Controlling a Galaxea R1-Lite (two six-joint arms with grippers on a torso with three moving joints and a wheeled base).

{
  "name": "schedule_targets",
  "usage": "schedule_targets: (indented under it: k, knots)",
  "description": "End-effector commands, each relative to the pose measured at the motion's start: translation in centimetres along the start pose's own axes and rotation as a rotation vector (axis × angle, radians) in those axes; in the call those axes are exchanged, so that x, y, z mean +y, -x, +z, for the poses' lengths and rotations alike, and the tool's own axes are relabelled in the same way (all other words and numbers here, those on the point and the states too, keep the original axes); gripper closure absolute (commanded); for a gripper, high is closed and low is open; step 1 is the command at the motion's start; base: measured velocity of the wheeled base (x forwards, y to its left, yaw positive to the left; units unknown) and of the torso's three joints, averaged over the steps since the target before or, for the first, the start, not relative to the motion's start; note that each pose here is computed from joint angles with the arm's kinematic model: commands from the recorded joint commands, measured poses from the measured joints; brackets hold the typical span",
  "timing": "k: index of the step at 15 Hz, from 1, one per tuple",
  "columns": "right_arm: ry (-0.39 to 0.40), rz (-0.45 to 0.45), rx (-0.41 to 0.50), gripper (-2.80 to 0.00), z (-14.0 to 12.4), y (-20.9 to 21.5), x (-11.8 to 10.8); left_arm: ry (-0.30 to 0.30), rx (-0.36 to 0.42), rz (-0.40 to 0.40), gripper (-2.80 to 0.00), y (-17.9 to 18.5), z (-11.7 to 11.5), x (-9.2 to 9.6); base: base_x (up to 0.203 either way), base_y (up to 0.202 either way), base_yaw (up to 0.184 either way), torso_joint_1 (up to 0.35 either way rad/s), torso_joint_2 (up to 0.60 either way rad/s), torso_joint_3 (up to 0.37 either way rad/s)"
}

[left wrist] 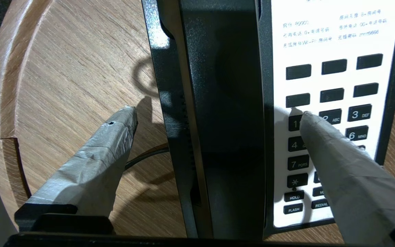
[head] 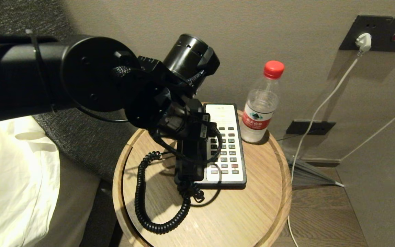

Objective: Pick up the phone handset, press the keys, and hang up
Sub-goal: Pick up the desk phone handset

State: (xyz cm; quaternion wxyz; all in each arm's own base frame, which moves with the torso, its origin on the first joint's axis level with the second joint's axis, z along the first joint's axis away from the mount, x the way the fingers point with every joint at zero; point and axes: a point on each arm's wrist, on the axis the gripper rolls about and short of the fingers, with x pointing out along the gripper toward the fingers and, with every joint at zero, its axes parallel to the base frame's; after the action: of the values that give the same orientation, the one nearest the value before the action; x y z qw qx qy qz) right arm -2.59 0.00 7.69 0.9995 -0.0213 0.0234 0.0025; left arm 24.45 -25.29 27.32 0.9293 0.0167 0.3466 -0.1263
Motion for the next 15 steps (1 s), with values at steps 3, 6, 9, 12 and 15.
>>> schedule_targets:
  k: [3,6,9,12,15]
  knots:
    - [0.000,0.000,-0.010,0.00,-0.05,0.08,0.00,0.016,0.013,0.014,-2.80,-0.35,-0.21,-0.05,0.000,0.000,0.000,0.000,0.00,0.000]
    - [0.000,0.000,-0.010,0.00,-0.05,0.08,0.00,0.015,0.018,0.020,0.00,-0.66,-0.30,-0.14,0.000,0.000,0.000,0.000,0.00,0.000]
    - [0.000,-0.001,-0.010,0.00,-0.05,0.08,0.00,0.015,0.017,0.020,0.00,-0.67,-0.29,-0.14,0.000,0.000,0.000,0.000,0.00,0.000]
    - [0.000,0.000,-0.010,0.00,-0.05,0.08,0.00,0.018,0.012,0.019,0.00,-0.49,-0.23,-0.09,0.000,0.000,0.000,0.000,0.00,0.000]
    - [0.000,0.000,-0.010,0.00,-0.05,0.08,0.00,0.019,0.009,0.016,0.00,-0.16,-0.21,-0.01,0.000,0.000,0.000,0.000,0.00,0.000]
